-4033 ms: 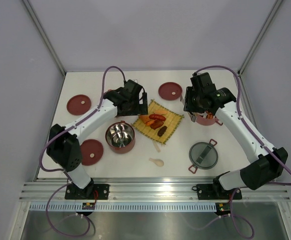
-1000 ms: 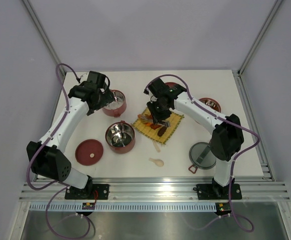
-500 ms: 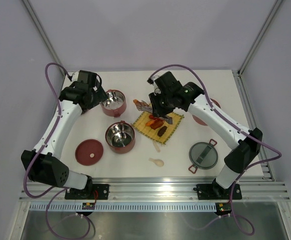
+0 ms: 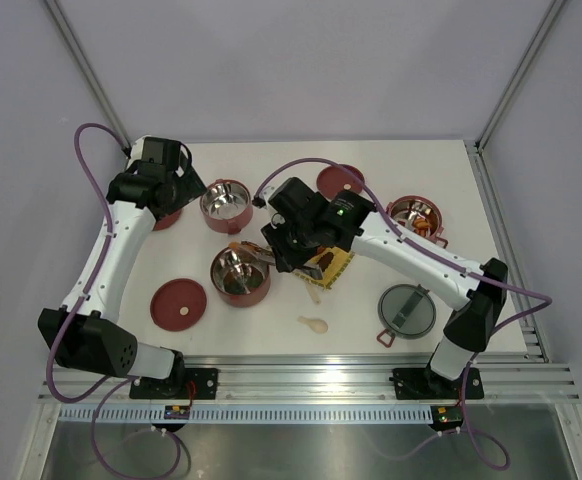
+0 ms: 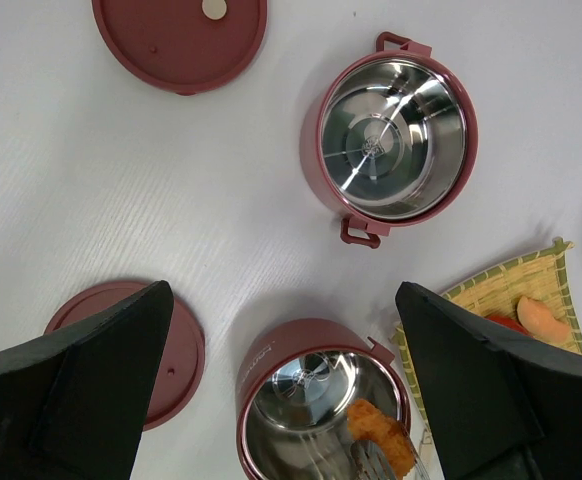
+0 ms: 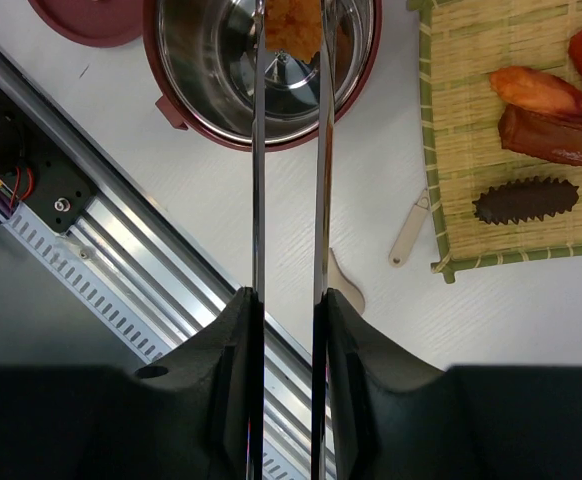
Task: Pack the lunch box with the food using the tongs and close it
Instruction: Place the fake food in the packing box.
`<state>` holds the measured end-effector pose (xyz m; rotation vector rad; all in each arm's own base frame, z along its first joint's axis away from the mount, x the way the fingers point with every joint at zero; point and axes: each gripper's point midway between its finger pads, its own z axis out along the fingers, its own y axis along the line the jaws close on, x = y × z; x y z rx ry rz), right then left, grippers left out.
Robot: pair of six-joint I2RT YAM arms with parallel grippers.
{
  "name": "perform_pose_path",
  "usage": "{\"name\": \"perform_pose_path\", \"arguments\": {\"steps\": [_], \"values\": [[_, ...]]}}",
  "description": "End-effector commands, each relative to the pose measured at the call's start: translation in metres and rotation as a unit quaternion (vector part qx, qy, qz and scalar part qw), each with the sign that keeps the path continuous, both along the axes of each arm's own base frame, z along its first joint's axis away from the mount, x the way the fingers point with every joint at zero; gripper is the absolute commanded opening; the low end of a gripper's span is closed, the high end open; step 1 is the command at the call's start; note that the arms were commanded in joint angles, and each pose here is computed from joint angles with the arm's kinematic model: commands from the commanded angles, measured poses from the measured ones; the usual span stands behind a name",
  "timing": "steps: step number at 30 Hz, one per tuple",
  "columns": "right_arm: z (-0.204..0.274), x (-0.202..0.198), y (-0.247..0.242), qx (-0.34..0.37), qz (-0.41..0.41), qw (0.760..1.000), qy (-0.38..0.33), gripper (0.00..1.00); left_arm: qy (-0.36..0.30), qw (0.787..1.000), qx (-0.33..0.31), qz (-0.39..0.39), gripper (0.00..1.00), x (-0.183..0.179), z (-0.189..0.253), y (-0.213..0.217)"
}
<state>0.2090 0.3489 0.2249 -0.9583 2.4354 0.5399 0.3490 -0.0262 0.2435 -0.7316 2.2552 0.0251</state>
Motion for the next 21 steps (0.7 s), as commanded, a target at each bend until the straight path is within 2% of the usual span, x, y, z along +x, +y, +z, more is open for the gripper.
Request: {"name": "perform_pose_path", "arguments": {"steps": [1,2,3,6,9,11,12,15,16,18,21], "values": [[-0.002,-0.005,0.010,0.003,0.014,1.000,0.006,0.34,-0.035,0.999,0.001,-0.001,0.99,0.003,0.025,0.004],[-0.004,-0.007,0.011,0.002,0.016,1.000,0.008,0.37,-0.035,0.999,0.000,-0.002,0.99,0.003,0.025,0.003],[-0.006,-0.007,0.013,-0.003,0.018,1.000,0.010,0.44,-0.034,0.999,-0.001,-0.002,0.99,0.003,0.024,0.003],[-0.007,-0.009,0.016,-0.008,0.023,1.000,0.007,0.50,-0.029,1.000,-0.003,-0.004,0.99,0.003,0.020,0.002],[-0.005,-0.010,0.018,-0.004,0.022,1.000,0.006,0.64,-0.029,1.000,-0.004,-0.005,0.99,0.003,0.019,0.001],[-0.003,-0.009,0.018,-0.004,0.019,1.000,0.000,0.64,-0.028,1.000,-0.004,-0.005,0.99,0.002,0.018,0.002],[0.000,-0.008,0.018,-0.001,0.017,1.000,-0.004,0.63,-0.028,1.000,-0.005,-0.005,0.99,0.001,0.017,0.001],[0.008,-0.002,0.015,0.006,0.003,1.000,-0.024,0.52,-0.026,1.000,-0.007,-0.007,0.99,0.001,0.016,0.000],[0.011,0.004,0.010,0.000,-0.011,0.999,-0.044,0.45,-0.027,1.000,-0.008,-0.007,0.99,0.001,0.016,0.000],[0.021,0.011,0.005,0.006,-0.028,0.997,-0.066,0.36,-0.026,1.000,-0.008,-0.008,0.99,0.001,0.015,0.000],[0.037,0.018,-0.002,0.014,-0.047,0.994,-0.096,0.32,-0.026,1.000,-0.010,-0.009,0.99,0.000,0.015,-0.001]]}}
